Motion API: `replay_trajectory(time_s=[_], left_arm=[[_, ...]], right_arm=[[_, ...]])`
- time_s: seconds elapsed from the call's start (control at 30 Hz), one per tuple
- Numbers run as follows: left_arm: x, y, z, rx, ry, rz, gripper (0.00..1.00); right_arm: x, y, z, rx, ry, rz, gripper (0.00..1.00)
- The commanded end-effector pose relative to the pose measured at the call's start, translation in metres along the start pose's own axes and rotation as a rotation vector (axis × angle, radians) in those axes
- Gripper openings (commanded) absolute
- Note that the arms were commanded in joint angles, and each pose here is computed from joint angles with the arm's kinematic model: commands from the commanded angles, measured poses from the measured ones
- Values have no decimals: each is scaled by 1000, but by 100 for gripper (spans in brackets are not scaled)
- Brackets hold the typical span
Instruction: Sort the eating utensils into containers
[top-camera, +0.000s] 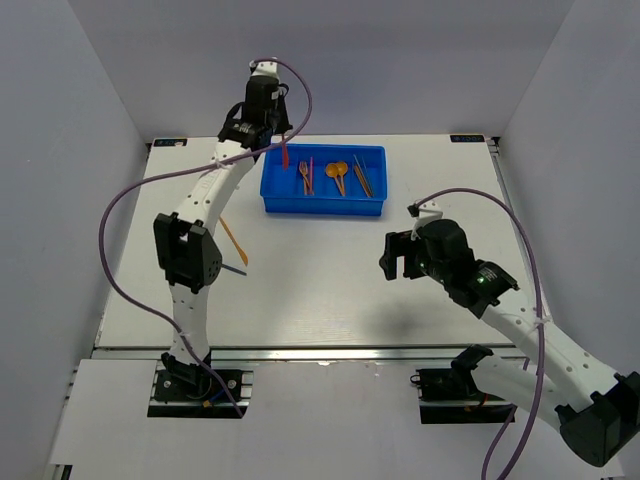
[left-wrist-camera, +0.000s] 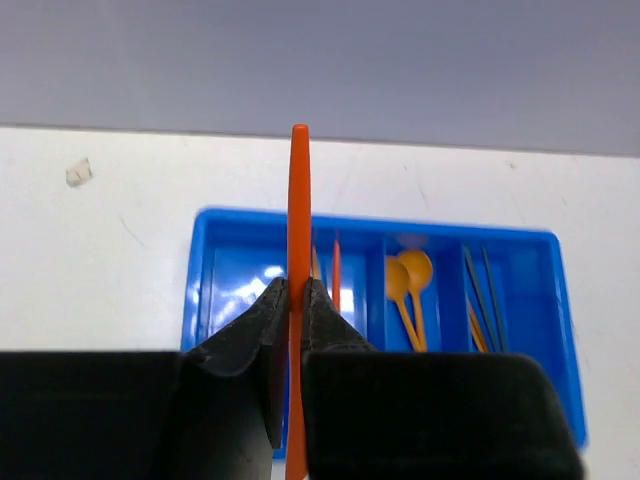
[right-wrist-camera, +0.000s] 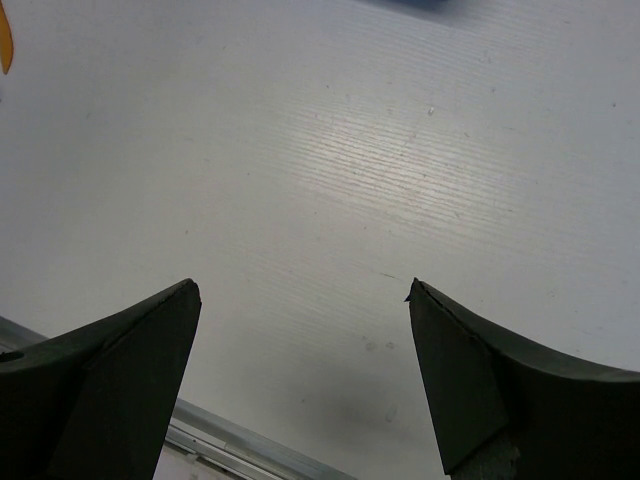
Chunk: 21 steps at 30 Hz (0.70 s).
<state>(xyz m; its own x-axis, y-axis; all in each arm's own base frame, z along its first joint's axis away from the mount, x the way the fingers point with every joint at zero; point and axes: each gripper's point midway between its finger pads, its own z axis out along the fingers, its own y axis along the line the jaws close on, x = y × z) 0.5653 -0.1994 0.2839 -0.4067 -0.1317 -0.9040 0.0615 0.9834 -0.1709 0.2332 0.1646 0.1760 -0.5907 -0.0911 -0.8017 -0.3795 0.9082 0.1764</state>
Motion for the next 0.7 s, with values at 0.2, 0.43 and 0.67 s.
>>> replay_trajectory(time_s=[0.2,0.43,0.67], left_arm=[[6,25,59,13,-60,-47,0],[32,27,73,46,-98,-97,0],[66,34,79,36,-53,-105,0]], right_arm=[[-18,6,5,-18,-29,-13,89],[-17,8,13,-23,-11,-19,89],[-15,8,16,-23,-7,-21,89]])
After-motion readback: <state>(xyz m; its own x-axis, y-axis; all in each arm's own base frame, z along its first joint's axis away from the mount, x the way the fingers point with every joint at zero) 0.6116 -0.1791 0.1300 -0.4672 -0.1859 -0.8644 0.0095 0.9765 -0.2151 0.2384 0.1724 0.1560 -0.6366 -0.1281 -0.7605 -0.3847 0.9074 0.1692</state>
